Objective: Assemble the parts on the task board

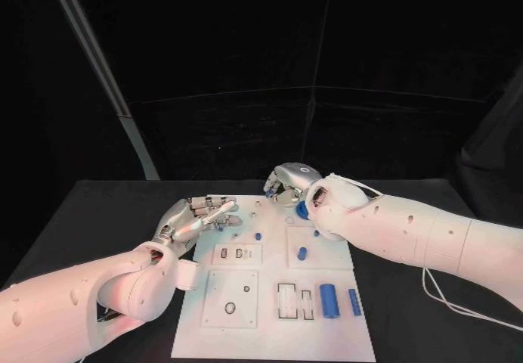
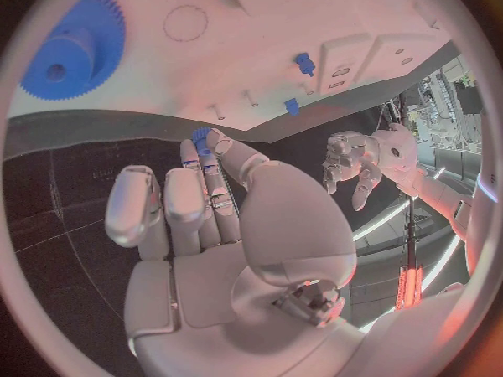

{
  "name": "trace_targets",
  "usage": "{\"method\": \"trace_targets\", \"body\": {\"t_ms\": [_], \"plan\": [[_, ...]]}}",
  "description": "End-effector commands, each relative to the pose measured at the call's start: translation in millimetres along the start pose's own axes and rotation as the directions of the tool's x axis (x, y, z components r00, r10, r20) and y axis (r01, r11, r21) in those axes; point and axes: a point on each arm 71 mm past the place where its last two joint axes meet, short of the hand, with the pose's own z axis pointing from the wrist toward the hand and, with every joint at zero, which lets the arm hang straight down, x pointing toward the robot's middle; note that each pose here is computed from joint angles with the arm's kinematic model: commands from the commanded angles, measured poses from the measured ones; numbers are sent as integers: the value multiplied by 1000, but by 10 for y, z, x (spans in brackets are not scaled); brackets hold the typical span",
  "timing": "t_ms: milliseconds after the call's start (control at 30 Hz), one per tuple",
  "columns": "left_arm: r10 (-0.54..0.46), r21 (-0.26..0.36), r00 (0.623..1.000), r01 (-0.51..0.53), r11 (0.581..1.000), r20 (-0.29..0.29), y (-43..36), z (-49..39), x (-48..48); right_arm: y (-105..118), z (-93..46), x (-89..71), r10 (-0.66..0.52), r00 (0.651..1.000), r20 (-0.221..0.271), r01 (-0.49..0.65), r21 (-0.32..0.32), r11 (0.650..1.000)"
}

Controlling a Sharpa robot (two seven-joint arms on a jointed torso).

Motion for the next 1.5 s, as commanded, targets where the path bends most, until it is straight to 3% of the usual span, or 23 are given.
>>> {"method": "trace_targets", "body": {"t_ms": [33,667,1067,1500], "plan": [[-3,10,1000,4,1000,-19,-28,1,23,65,40,1,17,1000,-7,-18,-41,999],[4,12,1000,-4,1000,-11,-68,0,-4,143,100,65,22,998,-64,-25,-54,998],[6,11,1000,-6,1000,-8,-69,0,-11,108,112,39,-24,999,-20,24,-37,999],[8,5,1000,-8,1000,-5,-69,-2,-25,95,106,53,-37,998,-45,35,-27,999]]}}
